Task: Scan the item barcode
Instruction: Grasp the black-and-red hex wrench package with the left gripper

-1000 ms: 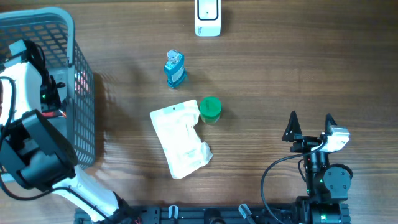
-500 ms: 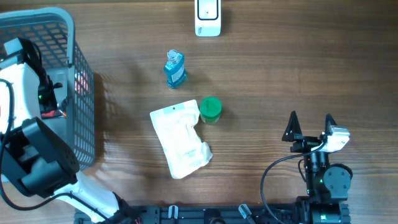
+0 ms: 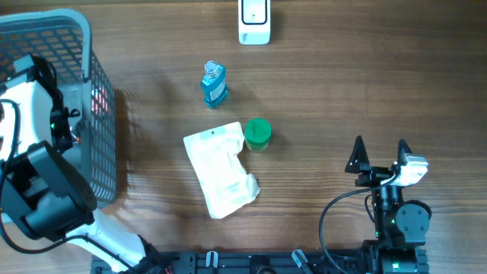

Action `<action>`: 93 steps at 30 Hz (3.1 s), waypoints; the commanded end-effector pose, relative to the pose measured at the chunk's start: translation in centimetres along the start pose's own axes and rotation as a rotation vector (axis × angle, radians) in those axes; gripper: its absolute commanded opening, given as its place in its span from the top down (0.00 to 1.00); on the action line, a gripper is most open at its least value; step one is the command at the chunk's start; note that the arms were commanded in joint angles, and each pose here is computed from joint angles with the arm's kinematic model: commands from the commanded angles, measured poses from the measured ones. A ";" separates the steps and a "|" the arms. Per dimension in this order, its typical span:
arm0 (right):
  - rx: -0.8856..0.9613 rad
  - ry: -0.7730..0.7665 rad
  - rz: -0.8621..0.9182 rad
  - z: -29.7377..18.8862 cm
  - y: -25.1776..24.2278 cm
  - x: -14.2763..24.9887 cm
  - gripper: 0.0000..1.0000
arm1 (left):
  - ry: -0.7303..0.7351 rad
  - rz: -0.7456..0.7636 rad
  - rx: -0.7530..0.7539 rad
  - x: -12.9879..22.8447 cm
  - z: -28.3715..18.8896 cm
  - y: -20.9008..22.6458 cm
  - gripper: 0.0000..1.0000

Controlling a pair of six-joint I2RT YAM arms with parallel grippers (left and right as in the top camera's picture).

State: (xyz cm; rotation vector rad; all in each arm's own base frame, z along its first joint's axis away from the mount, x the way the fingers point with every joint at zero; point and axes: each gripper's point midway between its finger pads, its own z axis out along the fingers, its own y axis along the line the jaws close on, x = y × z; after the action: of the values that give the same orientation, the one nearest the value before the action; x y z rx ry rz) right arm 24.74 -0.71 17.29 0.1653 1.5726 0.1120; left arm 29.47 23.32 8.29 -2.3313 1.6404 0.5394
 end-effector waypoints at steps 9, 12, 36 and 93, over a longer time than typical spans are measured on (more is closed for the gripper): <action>-0.022 -0.008 -0.018 0.0 0.4 -0.2 0.00 | -0.015 0.126 0.021 0.5 2.0 -1.4 0.39; -0.022 -0.008 -0.018 0.0 0.4 -0.2 0.00 | 0.005 0.196 0.069 0.9 1.9 -2.5 0.35; -0.022 -0.008 -0.018 0.0 0.4 -0.2 0.00 | 0.076 0.301 0.094 2.9 3.6 -2.7 0.53; -0.022 -0.008 -0.018 0.0 0.4 -0.2 0.00 | 0.390 0.261 0.781 0.0 -18.1 -0.9 0.96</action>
State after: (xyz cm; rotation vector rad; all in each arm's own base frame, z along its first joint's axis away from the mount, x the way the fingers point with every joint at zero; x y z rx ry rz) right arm 24.74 -0.71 17.29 0.1653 1.5726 0.1120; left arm 32.64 19.03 19.97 -1.8535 1.8867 -0.2744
